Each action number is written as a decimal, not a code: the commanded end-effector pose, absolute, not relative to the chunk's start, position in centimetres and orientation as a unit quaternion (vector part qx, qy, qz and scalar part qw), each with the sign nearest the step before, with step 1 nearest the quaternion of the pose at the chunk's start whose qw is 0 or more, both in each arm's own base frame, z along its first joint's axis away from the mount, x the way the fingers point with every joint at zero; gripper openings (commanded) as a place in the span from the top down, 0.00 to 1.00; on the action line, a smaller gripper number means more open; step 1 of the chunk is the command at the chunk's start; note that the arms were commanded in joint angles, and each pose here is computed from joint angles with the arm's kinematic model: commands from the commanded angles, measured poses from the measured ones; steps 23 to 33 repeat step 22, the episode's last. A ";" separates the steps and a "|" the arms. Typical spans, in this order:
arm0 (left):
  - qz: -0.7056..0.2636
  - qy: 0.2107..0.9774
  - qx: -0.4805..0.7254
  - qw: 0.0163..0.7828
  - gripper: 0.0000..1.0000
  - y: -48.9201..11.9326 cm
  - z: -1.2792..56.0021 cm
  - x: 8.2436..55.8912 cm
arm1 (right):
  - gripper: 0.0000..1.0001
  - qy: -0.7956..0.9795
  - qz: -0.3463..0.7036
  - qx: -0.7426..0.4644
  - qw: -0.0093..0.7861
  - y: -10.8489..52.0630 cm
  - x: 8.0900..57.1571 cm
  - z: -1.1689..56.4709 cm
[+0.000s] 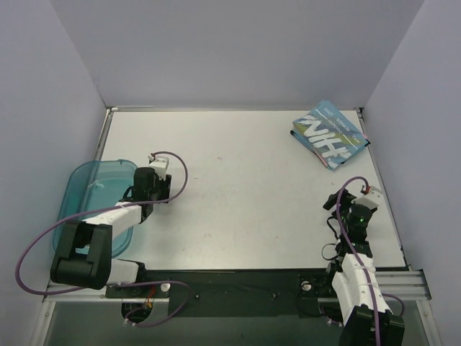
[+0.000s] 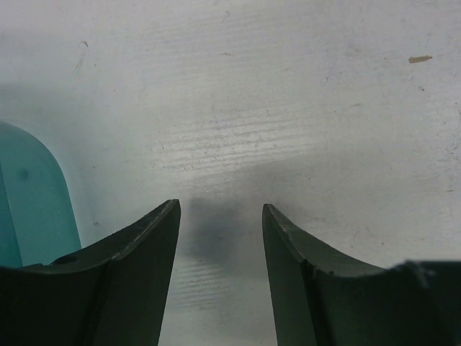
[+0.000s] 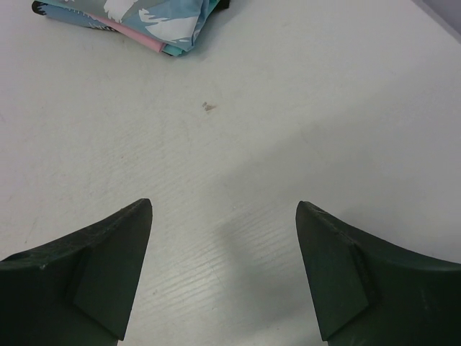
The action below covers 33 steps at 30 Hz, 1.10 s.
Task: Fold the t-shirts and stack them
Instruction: Put the neatly folded tshirt into the corner of the board with the right arm
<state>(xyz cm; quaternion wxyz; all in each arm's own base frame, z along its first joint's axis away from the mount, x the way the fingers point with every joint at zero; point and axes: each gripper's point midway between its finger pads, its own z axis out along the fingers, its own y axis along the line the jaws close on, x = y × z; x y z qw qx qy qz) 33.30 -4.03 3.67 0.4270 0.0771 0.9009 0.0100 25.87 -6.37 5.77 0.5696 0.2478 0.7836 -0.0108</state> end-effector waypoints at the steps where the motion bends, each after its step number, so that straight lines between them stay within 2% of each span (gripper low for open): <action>1: 0.010 0.874 0.058 0.482 0.41 -4.0 6.3 35.3 | 0.24 0.768 -0.018 0.244 0.592 -6.7 26.2 6.6; 33: 0.039 0.872 0.035 0.487 0.40 -2.7 5.9 35.3 | 0.24 0.766 -0.020 0.248 0.593 -6.8 26.1 6.6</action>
